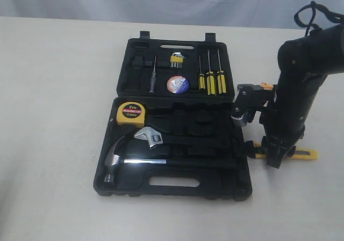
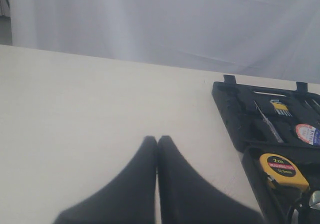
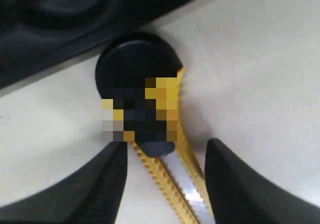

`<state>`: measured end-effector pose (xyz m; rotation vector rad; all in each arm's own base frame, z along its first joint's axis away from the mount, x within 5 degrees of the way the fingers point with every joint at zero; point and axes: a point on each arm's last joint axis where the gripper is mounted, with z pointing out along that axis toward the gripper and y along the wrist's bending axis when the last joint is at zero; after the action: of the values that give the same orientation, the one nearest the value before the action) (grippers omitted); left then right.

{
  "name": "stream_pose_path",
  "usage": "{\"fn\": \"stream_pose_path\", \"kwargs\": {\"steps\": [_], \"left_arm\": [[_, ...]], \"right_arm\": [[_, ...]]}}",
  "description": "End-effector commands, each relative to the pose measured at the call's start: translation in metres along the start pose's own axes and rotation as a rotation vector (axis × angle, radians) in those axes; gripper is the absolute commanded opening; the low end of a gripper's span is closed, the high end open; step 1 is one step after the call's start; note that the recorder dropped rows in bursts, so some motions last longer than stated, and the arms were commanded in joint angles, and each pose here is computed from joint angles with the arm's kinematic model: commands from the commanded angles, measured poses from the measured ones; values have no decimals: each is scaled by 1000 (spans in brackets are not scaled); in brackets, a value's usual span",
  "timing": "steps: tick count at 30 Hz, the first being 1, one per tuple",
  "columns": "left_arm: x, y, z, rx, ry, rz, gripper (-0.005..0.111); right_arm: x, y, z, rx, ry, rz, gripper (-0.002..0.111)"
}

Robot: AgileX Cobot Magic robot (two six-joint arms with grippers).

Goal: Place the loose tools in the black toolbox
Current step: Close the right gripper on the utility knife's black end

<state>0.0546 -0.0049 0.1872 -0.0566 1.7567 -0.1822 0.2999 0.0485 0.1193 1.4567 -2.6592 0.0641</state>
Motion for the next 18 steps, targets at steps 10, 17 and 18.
{"fn": "stream_pose_path", "kwargs": {"steps": [10,17,18], "left_arm": [[-1,0,0,5,0,5,0],[-1,0,0,5,0,5,0],[-1,0,0,5,0,5,0]], "right_arm": [[1,-4,7,9,2,7,46],[4,1,17,-52,75,201,0],[5,2,16,-61,91,244,0]]}}
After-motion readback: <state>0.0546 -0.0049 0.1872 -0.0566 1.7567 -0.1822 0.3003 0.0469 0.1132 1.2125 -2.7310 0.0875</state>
